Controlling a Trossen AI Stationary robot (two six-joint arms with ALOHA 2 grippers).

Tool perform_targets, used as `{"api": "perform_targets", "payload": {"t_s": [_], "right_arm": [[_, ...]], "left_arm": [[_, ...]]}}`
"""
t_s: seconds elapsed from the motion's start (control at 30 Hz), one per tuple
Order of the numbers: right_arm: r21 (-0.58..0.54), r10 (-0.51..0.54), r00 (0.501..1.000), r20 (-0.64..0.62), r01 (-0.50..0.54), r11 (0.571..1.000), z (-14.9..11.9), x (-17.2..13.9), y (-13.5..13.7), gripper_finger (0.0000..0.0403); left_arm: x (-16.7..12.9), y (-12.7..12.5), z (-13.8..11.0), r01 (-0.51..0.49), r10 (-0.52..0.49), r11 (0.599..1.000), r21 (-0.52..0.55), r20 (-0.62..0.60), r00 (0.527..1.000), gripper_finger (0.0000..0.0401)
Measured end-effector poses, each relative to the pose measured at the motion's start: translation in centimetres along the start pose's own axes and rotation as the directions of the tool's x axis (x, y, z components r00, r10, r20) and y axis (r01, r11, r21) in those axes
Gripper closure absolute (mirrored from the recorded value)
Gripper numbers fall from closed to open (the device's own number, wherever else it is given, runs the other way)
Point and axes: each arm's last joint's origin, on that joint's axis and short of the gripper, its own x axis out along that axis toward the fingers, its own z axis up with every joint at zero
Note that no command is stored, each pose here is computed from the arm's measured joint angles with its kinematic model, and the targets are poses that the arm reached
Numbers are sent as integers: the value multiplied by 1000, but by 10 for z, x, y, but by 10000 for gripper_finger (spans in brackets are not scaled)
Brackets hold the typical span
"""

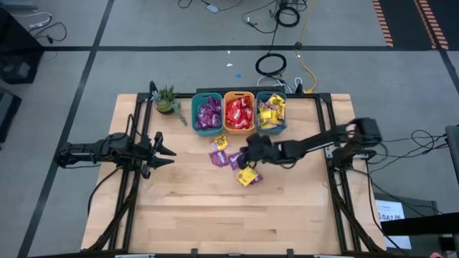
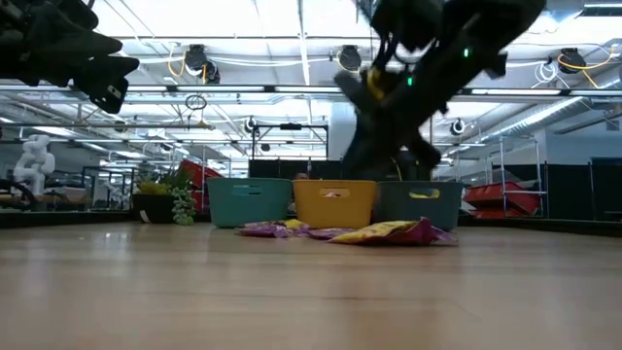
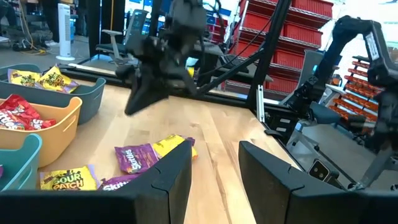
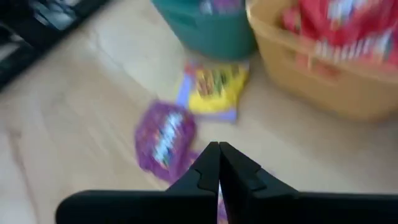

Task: Sort candy
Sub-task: Put the violet candy into the blue bin

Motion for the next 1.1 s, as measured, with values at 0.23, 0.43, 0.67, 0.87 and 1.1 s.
{"api": "perform_targets", "payload": {"t_s": [0.23,0.43,0.67,0.87,1.1], "right_arm": [[-173,21,998,53,-11,985,20,-21,0,403],[-269,31,997,-64,-47,962,3,-7,-1,382],[-292,9,992,-124,-45,955,-15,14,-5,266],[-381,59,995,-79,-85,921,-21,29,0,133],[-423,49,995,-92,-84,902,-42,55,-5,37]], "left_arm": [[0,0,0,0,0,1000,0,0,1000,259],[0,0,0,0,0,1000,0,0,1000,259],[0,0,0,0,0,1000,0,0,1000,259],[0,0,0,0,0,1000,0,0,1000,259],[0,0,0,0,0,1000,0,0,1000,259]]}}
